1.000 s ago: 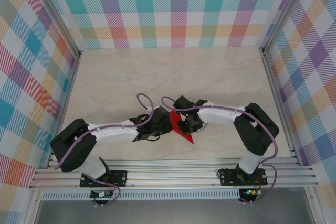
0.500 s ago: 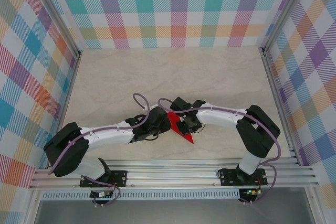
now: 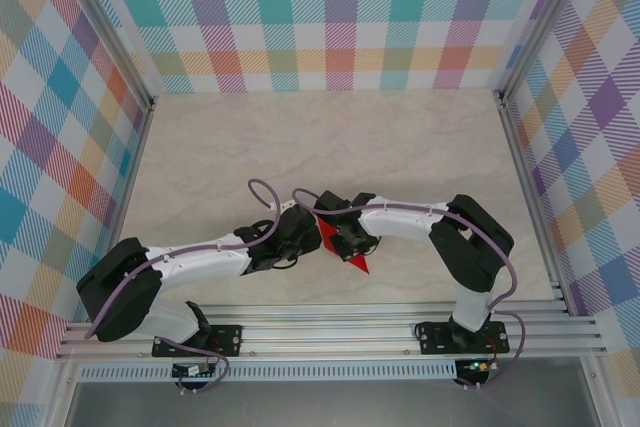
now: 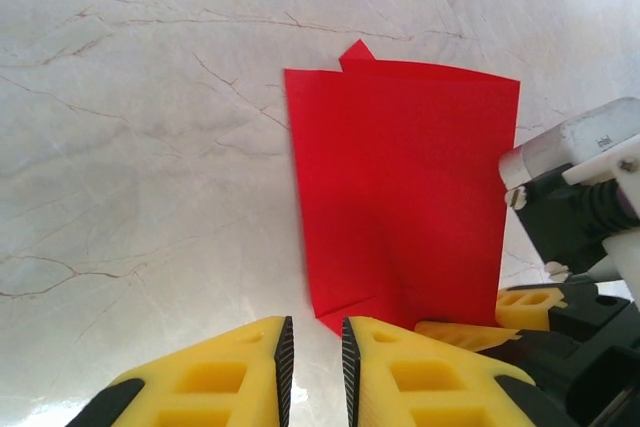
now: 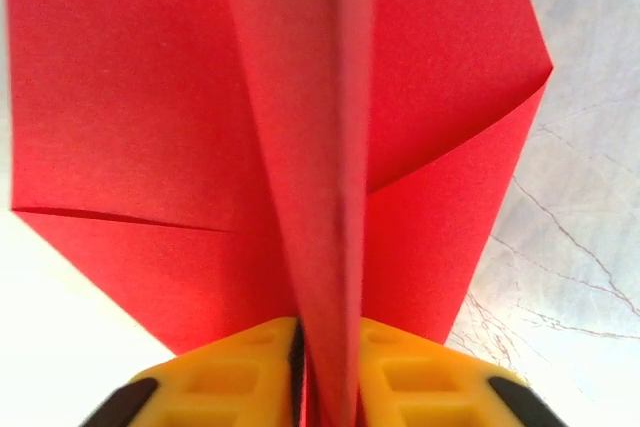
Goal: Fold a paper plane with a square sheet of paper (pick it up from the middle)
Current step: Move the paper plane to the center of the table.
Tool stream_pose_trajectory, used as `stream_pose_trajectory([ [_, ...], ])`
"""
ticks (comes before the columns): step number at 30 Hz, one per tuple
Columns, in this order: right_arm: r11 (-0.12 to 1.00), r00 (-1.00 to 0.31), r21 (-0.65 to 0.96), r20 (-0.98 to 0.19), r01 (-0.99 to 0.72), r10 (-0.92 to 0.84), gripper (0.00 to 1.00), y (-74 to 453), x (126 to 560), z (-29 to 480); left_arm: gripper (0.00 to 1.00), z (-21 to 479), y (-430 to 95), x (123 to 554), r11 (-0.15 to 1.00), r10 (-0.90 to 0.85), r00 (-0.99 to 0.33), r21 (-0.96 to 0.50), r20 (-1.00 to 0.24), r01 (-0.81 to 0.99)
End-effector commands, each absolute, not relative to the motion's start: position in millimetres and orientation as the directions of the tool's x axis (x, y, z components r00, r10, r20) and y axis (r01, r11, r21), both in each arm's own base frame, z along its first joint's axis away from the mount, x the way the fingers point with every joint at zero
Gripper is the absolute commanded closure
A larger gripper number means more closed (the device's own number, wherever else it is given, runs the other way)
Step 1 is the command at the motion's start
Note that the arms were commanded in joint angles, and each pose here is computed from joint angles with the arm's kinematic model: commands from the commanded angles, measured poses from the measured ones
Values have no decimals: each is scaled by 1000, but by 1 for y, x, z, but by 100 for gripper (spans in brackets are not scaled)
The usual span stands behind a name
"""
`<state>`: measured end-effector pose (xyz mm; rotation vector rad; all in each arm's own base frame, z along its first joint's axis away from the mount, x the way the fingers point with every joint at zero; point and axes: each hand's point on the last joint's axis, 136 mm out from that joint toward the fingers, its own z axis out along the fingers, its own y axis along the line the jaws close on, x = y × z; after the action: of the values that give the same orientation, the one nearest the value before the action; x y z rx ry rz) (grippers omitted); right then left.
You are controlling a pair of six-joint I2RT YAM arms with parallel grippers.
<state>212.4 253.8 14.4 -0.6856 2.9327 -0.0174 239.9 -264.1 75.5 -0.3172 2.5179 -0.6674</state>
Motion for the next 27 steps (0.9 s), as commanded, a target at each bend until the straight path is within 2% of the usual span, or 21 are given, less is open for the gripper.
stream_pose_trajectory([
  [1,903,-895,-58,-116,-427,-430,88,252,211,18,77,75,-257,235,860,-346,-834,-500,-429,-100],
  [4,909,-895,-63,-159,-412,-417,92,253,217,32,77,75,-253,235,863,-350,-829,-494,-436,-105],
  [10,950,-919,-57,-244,-306,-310,92,249,252,71,75,82,-231,235,883,-364,-792,-452,-491,-126],
  [15,993,-971,-7,-209,-117,-116,93,238,287,65,71,94,-206,233,890,-386,-744,-432,-545,-145],
  [17,998,-978,-9,-199,-67,-68,91,238,298,59,69,98,-198,232,889,-396,-726,-433,-563,-150],
  [22,999,-988,22,-150,-36,-33,91,252,318,38,62,103,-176,225,894,-405,-696,-417,-593,-164],
  [27,999,-994,38,-104,-27,-23,91,259,320,17,61,102,-164,219,889,-419,-683,-422,-598,-177],
])
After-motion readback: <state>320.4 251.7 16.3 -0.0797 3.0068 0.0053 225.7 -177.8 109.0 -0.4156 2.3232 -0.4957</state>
